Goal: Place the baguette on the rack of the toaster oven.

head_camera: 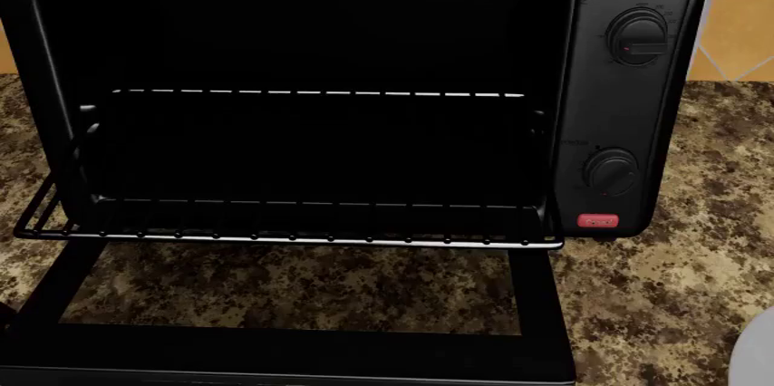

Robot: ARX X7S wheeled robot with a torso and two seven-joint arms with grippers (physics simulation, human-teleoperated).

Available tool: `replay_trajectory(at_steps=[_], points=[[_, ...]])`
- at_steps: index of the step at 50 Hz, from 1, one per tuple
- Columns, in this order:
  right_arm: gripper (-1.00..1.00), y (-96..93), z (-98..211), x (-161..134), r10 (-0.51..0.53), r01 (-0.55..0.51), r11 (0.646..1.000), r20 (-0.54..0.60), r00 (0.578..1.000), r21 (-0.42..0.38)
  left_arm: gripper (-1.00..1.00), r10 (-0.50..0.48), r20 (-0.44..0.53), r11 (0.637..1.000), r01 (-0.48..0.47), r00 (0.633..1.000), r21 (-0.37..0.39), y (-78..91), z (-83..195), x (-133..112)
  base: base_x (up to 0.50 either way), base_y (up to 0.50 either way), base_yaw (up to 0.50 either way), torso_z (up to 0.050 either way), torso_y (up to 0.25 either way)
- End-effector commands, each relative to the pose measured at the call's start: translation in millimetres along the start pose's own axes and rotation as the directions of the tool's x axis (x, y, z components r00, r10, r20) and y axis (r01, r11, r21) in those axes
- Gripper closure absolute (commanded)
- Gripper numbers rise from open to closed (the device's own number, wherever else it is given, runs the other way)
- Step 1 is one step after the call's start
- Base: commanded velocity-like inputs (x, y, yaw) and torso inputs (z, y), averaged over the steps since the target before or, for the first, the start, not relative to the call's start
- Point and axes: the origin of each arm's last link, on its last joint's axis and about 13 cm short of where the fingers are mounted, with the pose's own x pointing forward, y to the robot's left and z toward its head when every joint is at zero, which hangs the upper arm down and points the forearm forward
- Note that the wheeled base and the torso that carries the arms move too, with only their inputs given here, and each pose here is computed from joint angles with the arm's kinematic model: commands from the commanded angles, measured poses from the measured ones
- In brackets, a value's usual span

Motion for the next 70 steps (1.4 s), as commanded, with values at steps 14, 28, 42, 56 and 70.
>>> replay_trajectory(at_steps=[14, 28, 42, 56, 70], points=[[-1.00, -1.3, -6, 5, -0.007, 0.007, 1.000, -0.042, 0.999, 0.007, -1.00, 0.000, 0.006, 1.000, 0.000, 1.000, 0.003, -0.1, 0, 0, 0.00, 0.00, 0.00, 0.000, 0.000], [1.00, -1.7, -13, 9, -0.014, 0.016, 1.000, -0.081, 0.997, 0.023, -1.00, 0.001, 0.007, 1.000, -0.001, 1.000, 0.002, 0.1, -1, -1, 0.00, 0.00, 0.00, 0.000, 0.000], [1.00, -0.4, -9, 3, -0.005, 0.006, 1.000, -0.063, 0.998, 0.014, -1.00, -0.002, 0.006, 1.000, 0.001, 1.000, 0.003, -0.1, 0, 0, 0.00, 0.00, 0.00, 0.000, 0.000], [1.00, -5.9, 30, -45, -0.079, 0.082, 0.996, 0.066, 0.995, -0.047, -1.00, -0.001, 0.006, 1.000, 0.001, 1.000, 0.002, -0.1, 0, 0, 0.00, 0.00, 0.00, 0.000, 0.000], [1.00, -3.1, 59, -72, -0.098, 0.114, 0.988, 0.150, 0.984, -0.108, -1.00, 0.002, 0.009, 1.000, -0.002, 1.000, -0.002, 0.4, 0, -1, 0.00, 0.00, 0.00, 0.000, 0.000]])
